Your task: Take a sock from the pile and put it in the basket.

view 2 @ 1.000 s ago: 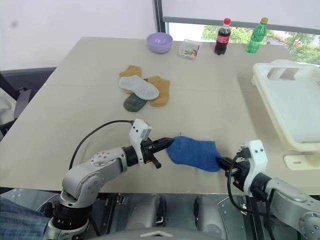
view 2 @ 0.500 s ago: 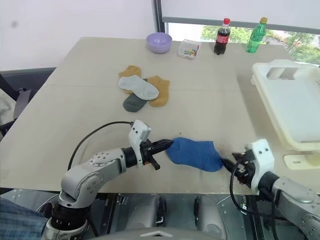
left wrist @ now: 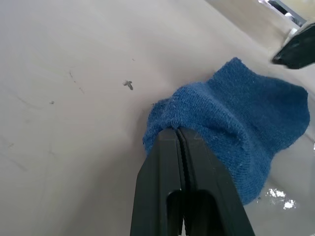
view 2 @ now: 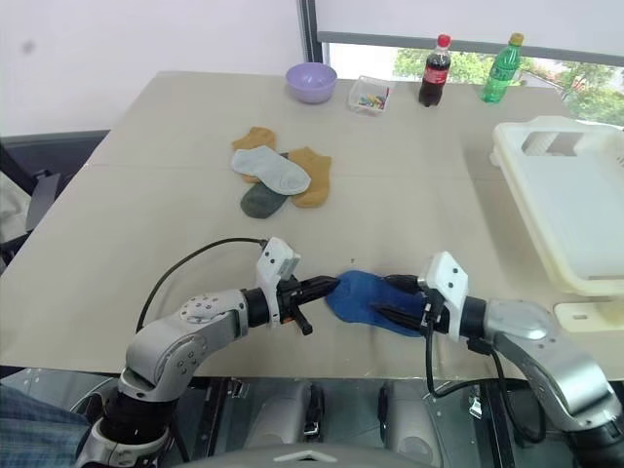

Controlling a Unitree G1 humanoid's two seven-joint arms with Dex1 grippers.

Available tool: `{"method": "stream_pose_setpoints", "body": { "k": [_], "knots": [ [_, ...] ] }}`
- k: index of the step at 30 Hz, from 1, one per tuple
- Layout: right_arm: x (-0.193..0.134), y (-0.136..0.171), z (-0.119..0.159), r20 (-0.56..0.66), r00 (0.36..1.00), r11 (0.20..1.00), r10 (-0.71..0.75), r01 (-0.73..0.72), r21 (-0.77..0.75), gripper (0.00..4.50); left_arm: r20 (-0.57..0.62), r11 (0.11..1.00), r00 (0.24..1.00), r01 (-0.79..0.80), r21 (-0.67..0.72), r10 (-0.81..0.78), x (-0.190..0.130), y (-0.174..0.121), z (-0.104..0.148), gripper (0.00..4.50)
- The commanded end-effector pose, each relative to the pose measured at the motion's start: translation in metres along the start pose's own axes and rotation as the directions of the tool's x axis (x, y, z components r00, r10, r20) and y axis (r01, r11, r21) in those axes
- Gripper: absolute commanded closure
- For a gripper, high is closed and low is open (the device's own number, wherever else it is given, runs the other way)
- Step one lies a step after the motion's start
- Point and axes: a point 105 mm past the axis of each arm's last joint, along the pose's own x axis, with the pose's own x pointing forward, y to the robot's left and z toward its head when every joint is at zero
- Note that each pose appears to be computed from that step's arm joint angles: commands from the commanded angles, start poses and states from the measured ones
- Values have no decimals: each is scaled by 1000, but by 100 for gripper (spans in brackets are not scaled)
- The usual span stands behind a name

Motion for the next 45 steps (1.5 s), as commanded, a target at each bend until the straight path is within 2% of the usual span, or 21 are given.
{"method": "stream_pose_setpoints", "body": {
  "k": [1,6,8,10,11,12,13,14,16,18,20,22,23,27,31,36,38,41,45],
  "knots": [
    [4,-3,-3,-10,1000,999,26,-26,-31,208,20,1000,1000,21,16,-21,1,-4,3,450],
    [-2,-9,-44,-207,978,1000,22,-25,-13,208,21,1000,999,26,13,-26,1,-5,2,450],
    [-4,-11,-52,-253,967,999,19,-25,-23,204,28,999,999,47,10,-47,2,-7,2,405],
    [-3,-11,-54,-265,964,999,16,-25,-29,204,39,999,998,41,-14,-40,1,-6,2,341],
    [-2,-11,-54,-259,966,999,11,-18,-27,204,46,999,998,33,-38,-31,0,-4,1,282],
    [-1,-11,-54,-254,967,1000,7,-14,-24,204,50,997,998,27,-69,-24,-1,-1,0,246],
    [0,-11,-53,-252,968,1000,7,-13,-23,204,54,994,998,32,-108,-26,-3,2,-1,176],
    [1,-10,-54,-252,968,1000,8,-14,-22,204,59,988,998,43,-151,-34,-6,5,-1,149],
    [2,-9,-54,-252,968,1000,10,-17,-23,204,110,941,992,93,-326,-60,-12,13,5,149],
    [2,-9,-55,-255,967,999,14,-22,-25,204,130,894,989,127,-430,-78,-15,20,13,149],
    [3,-8,-55,-256,967,1000,14,-21,-23,204,42,863,992,122,-490,-116,-16,21,5,149],
    [5,-9,-54,-255,967,1000,9,-16,-27,204,-105,818,981,77,-570,-166,-14,18,-17,149],
    [6,-10,-54,-253,967,1000,7,-14,-28,204,-138,801,970,81,-593,-200,-13,14,-23,149],
    [10,-7,-54,-249,968,999,8,-15,-28,204,-158,739,912,195,-645,-379,-11,-15,-27,149],
    [12,-6,-53,-245,970,1000,7,-14,-27,204,-140,693,886,238,-681,-442,-2,-23,-24,149],
    [13,-6,-53,-240,971,999,-12,4,-35,204,-42,613,876,300,-731,-480,8,-26,-17,149],
    [14,-7,-51,-233,972,999,-19,11,-37,204,29,588,878,344,-732,-478,13,-25,-7,149],
    [14,-7,-49,-226,974,999,-31,23,-37,204,146,579,881,412,-704,-450,17,-18,14,149],
    [14,-5,-50,-225,974,999,-37,29,-35,204,154,598,873,435,-673,-463,16,-20,19,149]
  ]
}}
